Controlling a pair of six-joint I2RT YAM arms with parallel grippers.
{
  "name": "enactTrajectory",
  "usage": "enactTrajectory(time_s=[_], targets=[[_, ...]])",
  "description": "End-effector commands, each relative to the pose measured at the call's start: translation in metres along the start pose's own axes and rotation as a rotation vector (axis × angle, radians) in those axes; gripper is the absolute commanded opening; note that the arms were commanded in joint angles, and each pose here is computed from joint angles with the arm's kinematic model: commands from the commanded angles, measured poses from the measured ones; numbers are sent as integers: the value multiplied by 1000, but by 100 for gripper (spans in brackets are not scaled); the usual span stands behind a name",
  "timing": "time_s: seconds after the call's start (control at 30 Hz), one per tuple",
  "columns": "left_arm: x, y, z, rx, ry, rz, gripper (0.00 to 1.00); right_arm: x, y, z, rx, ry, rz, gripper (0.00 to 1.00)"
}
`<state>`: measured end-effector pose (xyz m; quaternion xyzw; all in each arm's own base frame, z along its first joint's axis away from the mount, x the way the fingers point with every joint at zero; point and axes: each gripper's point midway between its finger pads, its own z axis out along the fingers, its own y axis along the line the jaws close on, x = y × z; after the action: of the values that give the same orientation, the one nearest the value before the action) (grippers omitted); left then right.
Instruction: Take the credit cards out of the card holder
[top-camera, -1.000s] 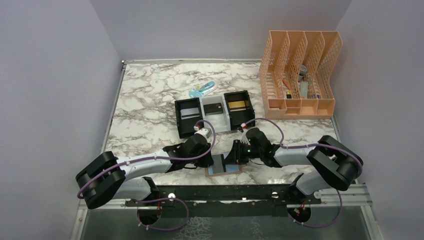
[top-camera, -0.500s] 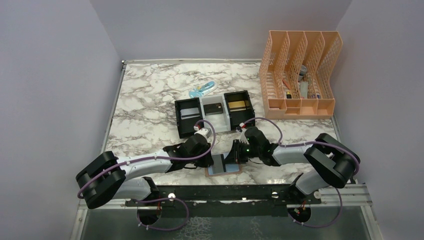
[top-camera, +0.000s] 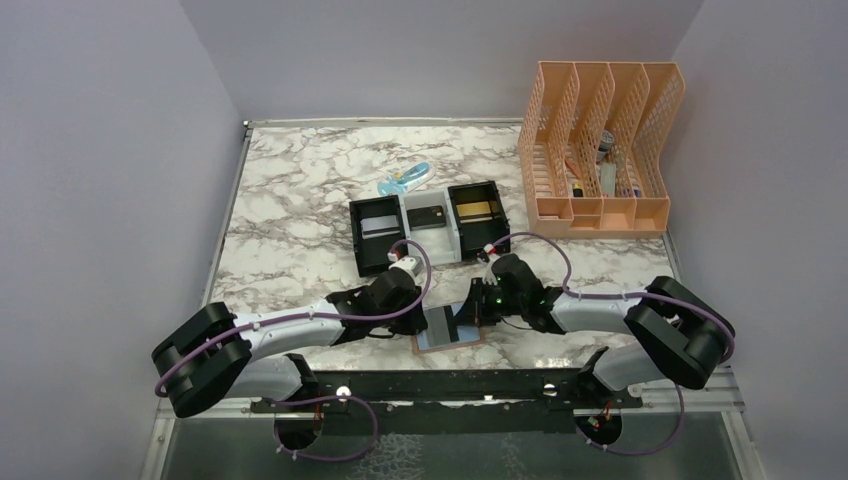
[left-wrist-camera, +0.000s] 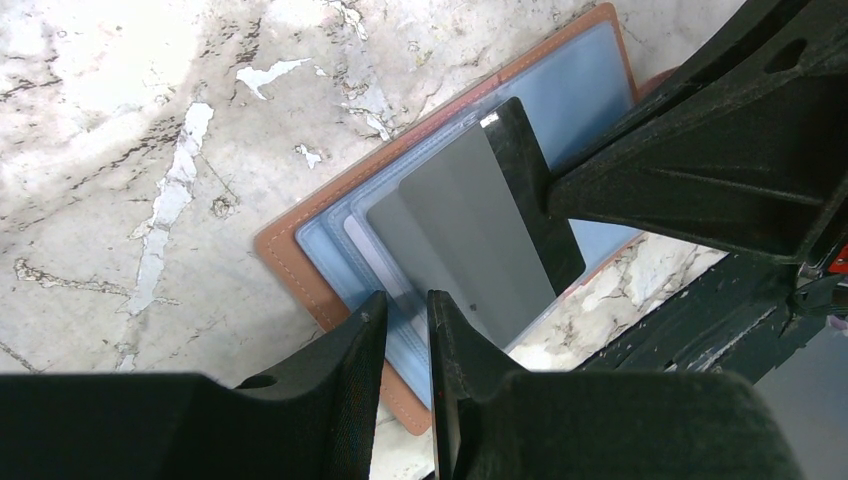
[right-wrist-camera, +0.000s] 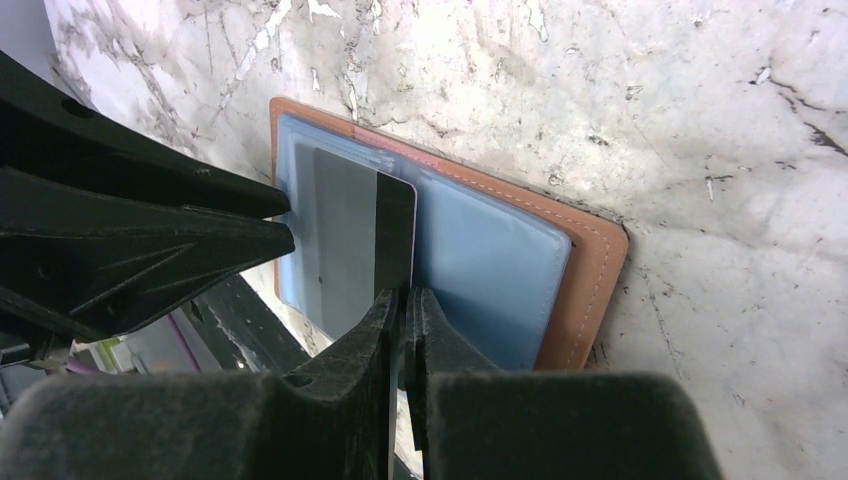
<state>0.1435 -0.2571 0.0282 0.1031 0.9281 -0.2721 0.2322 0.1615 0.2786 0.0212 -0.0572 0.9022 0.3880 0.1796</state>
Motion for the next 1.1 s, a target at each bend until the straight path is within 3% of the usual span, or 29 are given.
enactTrajectory(time_s=[0.0,0.17,0.37,0.67,1.07], targets=[[-1,-1,-1,-15,-2,3,25,0,-8,0,36,-3,-15,7],[-20,-17,-10,15,-71,-19,36,5,-5,4,11,22,2,8],[-32,-47,-13,94,-121,2,41,4,-7,4,18,16,7,8],[-10,-47,10,69,-44,16,33,2,-7,2,28,5,9,9],[-2,-31,4,11,-46,13,32,-1,-6,-1,34,-8,7,9]])
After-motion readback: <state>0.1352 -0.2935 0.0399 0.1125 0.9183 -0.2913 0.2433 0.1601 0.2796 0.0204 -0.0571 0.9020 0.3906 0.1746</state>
